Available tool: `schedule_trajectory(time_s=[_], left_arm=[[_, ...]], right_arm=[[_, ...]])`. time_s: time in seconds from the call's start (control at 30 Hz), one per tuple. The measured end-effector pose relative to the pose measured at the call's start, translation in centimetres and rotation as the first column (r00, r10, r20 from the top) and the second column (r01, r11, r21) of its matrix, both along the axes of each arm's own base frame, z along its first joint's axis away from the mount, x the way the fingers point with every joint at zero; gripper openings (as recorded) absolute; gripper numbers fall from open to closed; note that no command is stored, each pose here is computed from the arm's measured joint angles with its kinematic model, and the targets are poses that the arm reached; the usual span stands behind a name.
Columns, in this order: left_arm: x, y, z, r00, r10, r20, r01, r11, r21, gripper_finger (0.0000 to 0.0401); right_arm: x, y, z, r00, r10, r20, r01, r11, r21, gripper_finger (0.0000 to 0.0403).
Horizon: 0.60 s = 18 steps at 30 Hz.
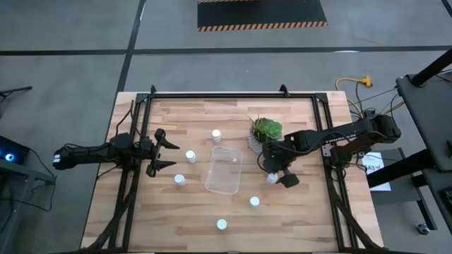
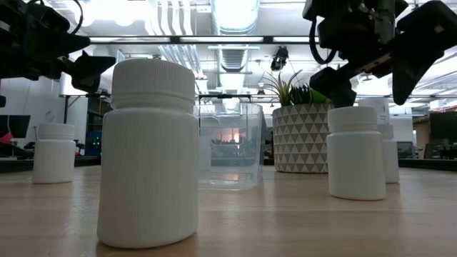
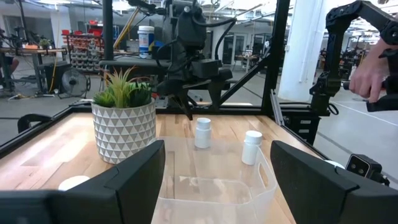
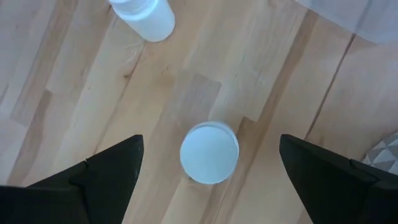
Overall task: Pick and place pill bottles into a basket
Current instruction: Put the white medicine bottle into the transparent bin
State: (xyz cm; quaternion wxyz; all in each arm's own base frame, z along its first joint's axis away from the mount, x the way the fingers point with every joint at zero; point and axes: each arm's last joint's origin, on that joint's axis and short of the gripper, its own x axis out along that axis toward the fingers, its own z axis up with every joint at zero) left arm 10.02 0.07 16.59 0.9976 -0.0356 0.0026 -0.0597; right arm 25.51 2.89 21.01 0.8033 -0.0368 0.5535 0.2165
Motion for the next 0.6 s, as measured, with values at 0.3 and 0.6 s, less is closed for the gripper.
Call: schedule_trajectory(time_s=[0.3, 0.6], left_arm=[[0.0, 0.0, 0.0, 1.000, 0.000, 0.000, 0.000, 1.000, 0.000, 0.0274], [0.0, 0.0, 0.0, 1.000, 0.000, 0.000, 0.000, 1.000, 0.000, 0.0274]], right_arm=[[0.3, 0.0, -0.5, 1.000, 0.008, 0.027, -0.007, 1.000, -0.021, 0.0366], [0.8, 0.0, -2.3, 0.998, -0.008, -0.057, 0.007, 1.000, -0.027, 0.0366]])
